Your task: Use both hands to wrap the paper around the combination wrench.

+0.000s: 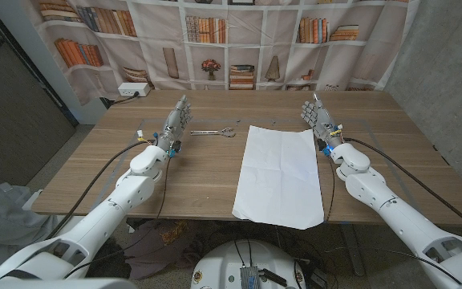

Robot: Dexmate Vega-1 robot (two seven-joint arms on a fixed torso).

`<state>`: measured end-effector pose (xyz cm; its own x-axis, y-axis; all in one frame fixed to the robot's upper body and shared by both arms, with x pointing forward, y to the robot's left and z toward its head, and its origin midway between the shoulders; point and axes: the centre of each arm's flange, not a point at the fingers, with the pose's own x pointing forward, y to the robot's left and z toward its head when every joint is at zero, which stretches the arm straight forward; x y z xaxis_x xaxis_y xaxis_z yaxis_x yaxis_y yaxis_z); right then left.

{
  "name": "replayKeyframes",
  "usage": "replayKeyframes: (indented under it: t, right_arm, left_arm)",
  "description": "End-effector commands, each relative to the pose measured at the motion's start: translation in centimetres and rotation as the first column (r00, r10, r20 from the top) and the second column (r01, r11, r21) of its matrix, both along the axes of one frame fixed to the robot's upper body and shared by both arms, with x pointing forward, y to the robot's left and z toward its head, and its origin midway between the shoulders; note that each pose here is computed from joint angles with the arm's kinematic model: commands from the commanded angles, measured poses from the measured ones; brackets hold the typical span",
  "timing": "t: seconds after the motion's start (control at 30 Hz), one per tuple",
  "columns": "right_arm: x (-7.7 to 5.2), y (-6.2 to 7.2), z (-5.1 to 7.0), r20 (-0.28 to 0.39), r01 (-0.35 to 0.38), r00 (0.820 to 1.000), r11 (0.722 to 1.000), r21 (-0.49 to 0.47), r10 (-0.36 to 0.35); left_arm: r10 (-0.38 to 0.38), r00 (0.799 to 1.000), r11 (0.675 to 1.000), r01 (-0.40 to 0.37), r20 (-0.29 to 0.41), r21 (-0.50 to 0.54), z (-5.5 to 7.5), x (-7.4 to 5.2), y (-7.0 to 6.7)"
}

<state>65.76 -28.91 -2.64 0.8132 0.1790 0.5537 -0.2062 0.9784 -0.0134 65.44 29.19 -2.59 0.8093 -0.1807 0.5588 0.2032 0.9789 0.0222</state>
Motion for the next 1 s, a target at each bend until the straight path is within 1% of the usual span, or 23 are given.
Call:
replayKeyframes:
  t: [0.03,0.23,0.37,0.47,0.53,0.6,0.7,0.77,0.83,1.0]
  right_arm:
    - [0.4,0.0,-0.2,-0.017,-0.002,1.000,1.000,0.003,0.002]
    - [0.2,-0.2,-0.3,-0.017,0.002,1.000,1.000,-0.001,-0.002]
    - [-0.3,0.0,-0.6,-0.016,0.002,1.000,1.000,-0.005,-0.002]
    - [-0.6,0.1,-0.9,-0.025,0.002,1.000,1.000,0.014,-0.001]
    - [-0.9,0.1,-1.1,-0.024,0.012,1.000,1.000,-0.005,-0.013]
    - [-1.0,-0.1,-1.2,-0.030,0.013,0.999,1.000,-0.003,-0.013]
    - [-1.5,-0.4,-1.5,-0.023,0.032,0.999,0.999,-0.016,-0.032]
    - [-1.8,-0.5,-1.6,-0.020,0.032,0.999,0.999,-0.028,-0.033]
    - [-2.1,-0.8,-1.8,-0.028,0.036,0.999,0.999,-0.024,-0.037]
    - [-2.7,-1.3,-2.0,-0.009,0.048,0.999,0.998,-0.042,-0.049]
  left_arm:
    - [-0.005,1.000,1.000,0.005,-0.005,0.002,0.1,0.5,-0.2]
    - [-0.015,1.000,1.000,0.015,-0.003,0.004,0.0,0.3,-0.4]
    - [-0.020,1.000,1.000,0.020,-0.001,0.005,0.0,0.2,-0.1]
    - [-0.023,1.000,1.000,0.023,-0.002,-0.001,-0.2,0.3,0.0]
    - [-0.026,1.000,1.000,0.026,-0.003,-0.005,-0.5,0.4,0.1]
    - [-0.027,1.000,1.000,0.027,-0.001,-0.004,-0.7,0.4,0.1]
    - [-0.047,0.999,0.999,0.047,0.015,0.010,-0.6,0.2,0.0]
    - [-0.047,0.999,0.999,0.046,0.027,0.028,-0.4,0.1,0.1]
    - [-0.041,0.999,0.999,0.040,0.030,0.022,-0.5,-0.1,0.0]
    - [-0.034,0.999,0.998,0.032,0.026,0.046,-0.8,-0.5,-0.1]
